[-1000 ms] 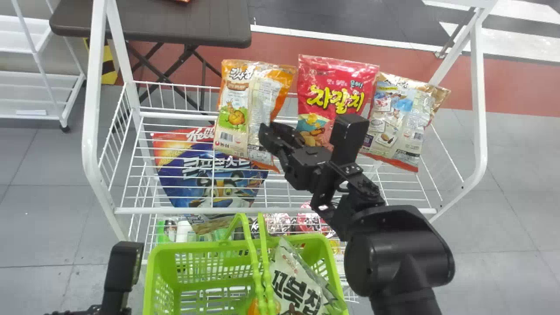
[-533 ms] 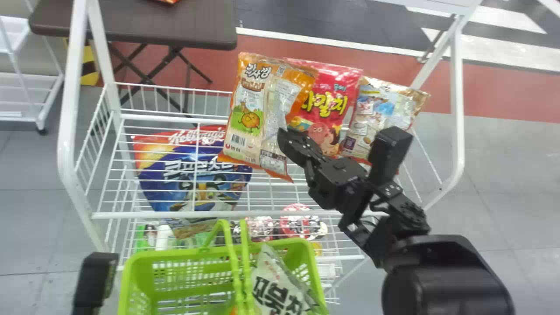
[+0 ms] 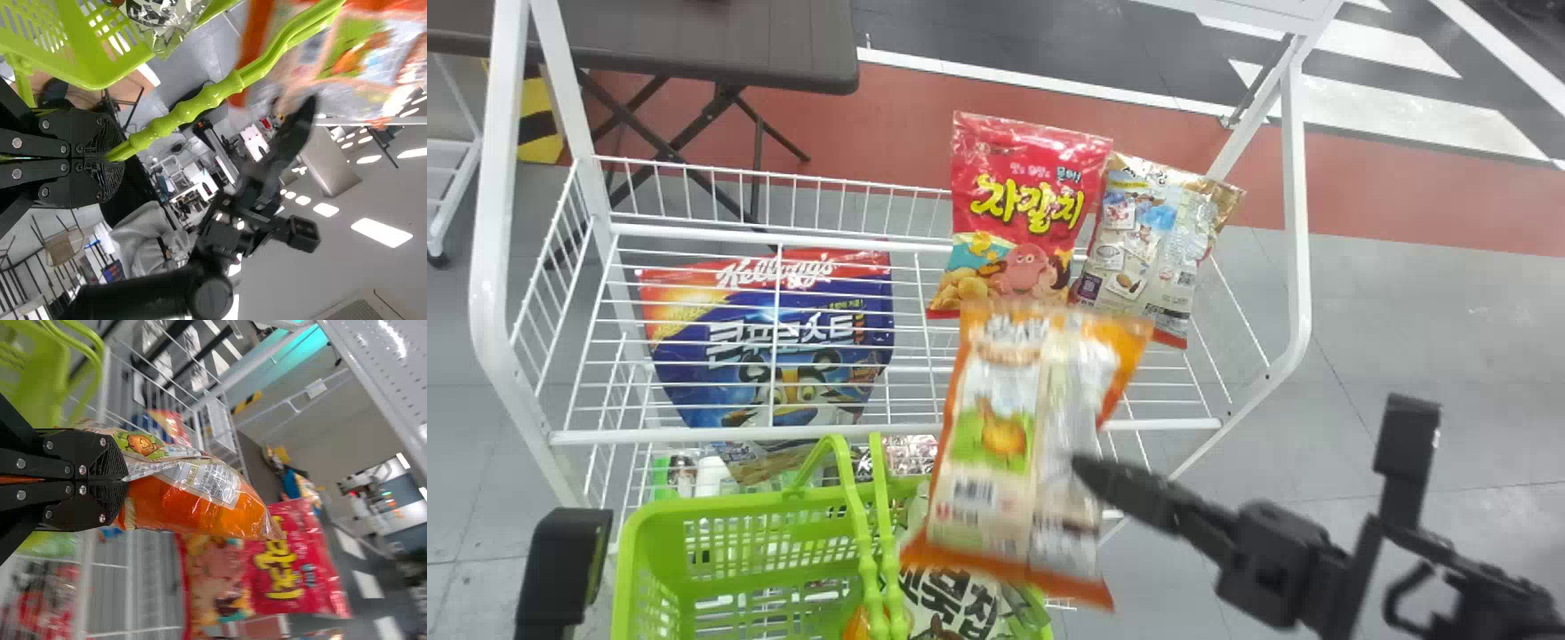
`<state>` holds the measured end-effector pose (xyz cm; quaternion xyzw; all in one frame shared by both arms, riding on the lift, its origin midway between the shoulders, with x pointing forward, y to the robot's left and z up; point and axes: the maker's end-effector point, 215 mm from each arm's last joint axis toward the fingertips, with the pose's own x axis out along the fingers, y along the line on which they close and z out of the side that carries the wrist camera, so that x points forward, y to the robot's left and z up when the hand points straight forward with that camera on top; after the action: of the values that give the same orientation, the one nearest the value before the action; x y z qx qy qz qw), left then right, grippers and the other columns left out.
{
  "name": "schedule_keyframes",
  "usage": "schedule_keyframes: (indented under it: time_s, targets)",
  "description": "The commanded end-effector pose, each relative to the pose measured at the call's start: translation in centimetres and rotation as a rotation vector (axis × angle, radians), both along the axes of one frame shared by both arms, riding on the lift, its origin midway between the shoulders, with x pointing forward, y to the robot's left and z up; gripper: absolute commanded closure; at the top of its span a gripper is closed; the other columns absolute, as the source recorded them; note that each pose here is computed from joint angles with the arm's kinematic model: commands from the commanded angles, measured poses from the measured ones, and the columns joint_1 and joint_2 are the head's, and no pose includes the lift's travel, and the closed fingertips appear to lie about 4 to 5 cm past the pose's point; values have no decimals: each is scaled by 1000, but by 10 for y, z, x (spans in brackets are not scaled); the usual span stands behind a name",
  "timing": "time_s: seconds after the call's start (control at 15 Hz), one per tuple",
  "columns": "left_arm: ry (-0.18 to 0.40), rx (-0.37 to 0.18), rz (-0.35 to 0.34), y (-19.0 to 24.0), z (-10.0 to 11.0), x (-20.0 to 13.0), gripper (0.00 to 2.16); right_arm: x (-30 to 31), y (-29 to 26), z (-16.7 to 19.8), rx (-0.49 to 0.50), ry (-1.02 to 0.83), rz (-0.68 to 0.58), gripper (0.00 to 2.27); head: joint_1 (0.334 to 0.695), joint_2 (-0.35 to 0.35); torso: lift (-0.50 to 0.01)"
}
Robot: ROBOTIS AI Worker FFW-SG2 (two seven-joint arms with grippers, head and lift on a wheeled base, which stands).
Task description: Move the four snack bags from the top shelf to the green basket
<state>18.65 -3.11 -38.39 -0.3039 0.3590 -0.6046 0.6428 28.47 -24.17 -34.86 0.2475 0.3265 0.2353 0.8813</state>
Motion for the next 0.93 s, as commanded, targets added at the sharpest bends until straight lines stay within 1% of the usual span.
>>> schedule_keyframes:
  time_s: [0.0,0.13,0.2,0.33,0.47,0.67,0.87]
  targets:
    - [-4,9,3,-1,-1,1,2081,-43,-7,-4,70,162,-17,2071,695,-350,0]
    - [-19,7,2,-2,4,2,2081,-45,-14,12,105,126,-15,2071,695,-350,0]
    - [-24,7,3,-2,6,2,2078,-47,-13,10,114,134,-13,2071,695,-350,0]
    - [-31,2,-2,-3,11,-2,2081,-54,2,-7,149,185,12,2071,695,-350,0]
    - [-36,2,-6,-5,13,-4,2081,-63,31,-28,173,248,65,2071,695,-350,0]
    - [-42,0,-7,-4,18,-9,2081,-76,75,-56,192,330,145,2071,695,-350,0]
    - [-40,-4,-14,-6,19,-14,2078,-85,114,-75,198,384,216,2071,695,-350,0]
